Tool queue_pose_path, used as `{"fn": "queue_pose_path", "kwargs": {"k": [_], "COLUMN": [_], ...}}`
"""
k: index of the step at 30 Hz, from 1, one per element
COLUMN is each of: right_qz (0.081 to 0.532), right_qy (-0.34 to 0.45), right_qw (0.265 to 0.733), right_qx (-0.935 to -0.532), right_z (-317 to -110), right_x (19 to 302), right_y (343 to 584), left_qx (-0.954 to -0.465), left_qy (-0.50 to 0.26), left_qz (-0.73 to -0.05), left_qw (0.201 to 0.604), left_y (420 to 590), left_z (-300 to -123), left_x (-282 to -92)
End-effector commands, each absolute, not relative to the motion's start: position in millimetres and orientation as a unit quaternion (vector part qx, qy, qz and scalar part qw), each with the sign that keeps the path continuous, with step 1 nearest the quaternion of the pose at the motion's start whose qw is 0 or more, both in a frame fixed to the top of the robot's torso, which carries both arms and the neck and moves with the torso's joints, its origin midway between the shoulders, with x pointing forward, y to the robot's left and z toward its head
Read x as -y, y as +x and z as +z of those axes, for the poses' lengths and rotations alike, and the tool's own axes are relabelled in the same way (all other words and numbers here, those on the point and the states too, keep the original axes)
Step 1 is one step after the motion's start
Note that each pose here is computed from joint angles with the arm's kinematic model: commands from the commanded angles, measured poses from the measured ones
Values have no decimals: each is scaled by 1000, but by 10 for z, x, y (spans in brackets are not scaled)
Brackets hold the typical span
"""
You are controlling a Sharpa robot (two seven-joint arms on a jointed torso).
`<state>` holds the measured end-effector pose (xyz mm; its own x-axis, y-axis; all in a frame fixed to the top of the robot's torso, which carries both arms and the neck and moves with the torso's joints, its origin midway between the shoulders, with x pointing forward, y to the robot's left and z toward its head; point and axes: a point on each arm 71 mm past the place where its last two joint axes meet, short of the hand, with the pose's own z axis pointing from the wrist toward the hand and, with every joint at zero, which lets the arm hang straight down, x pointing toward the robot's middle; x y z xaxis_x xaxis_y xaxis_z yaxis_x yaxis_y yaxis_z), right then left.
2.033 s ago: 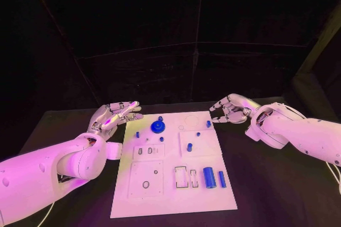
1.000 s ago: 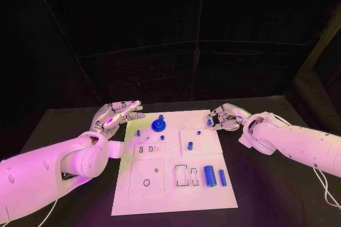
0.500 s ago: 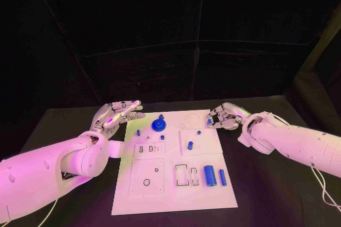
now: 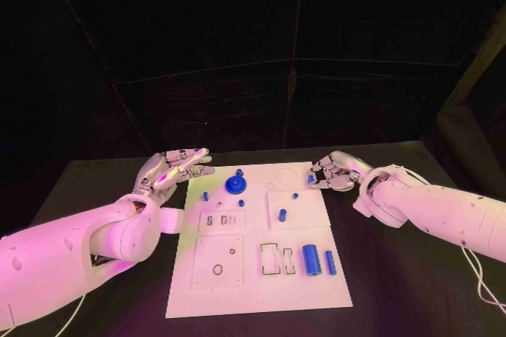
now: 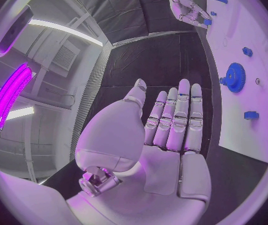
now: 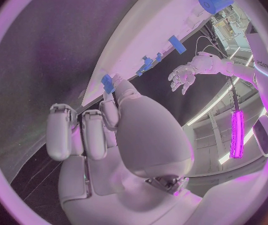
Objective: Assemble the parts on the task board
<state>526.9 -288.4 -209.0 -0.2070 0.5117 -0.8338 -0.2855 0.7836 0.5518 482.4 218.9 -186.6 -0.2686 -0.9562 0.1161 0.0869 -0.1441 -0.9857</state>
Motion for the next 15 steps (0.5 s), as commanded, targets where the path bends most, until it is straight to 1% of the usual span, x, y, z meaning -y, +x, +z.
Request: {"fn": "queue_pose_path", "kwargs": {"k": [1,15], "right_qz": [321,317], "right_qy": [80,80], "right_qw": [624,625], "right_qx": [-708,-708], "right_z": [-2083,-2086], "right_x": [2880,2874], "right_y": [5273,5278], "left_qx": [-499,-499], "left_qy": [-428,-428], "left_qz": [-626,-626], "left_qw": [419,419], "left_y": [4821,4818], "left_z": [-1847,-1846], "left_x": [-2178,-2183]}}
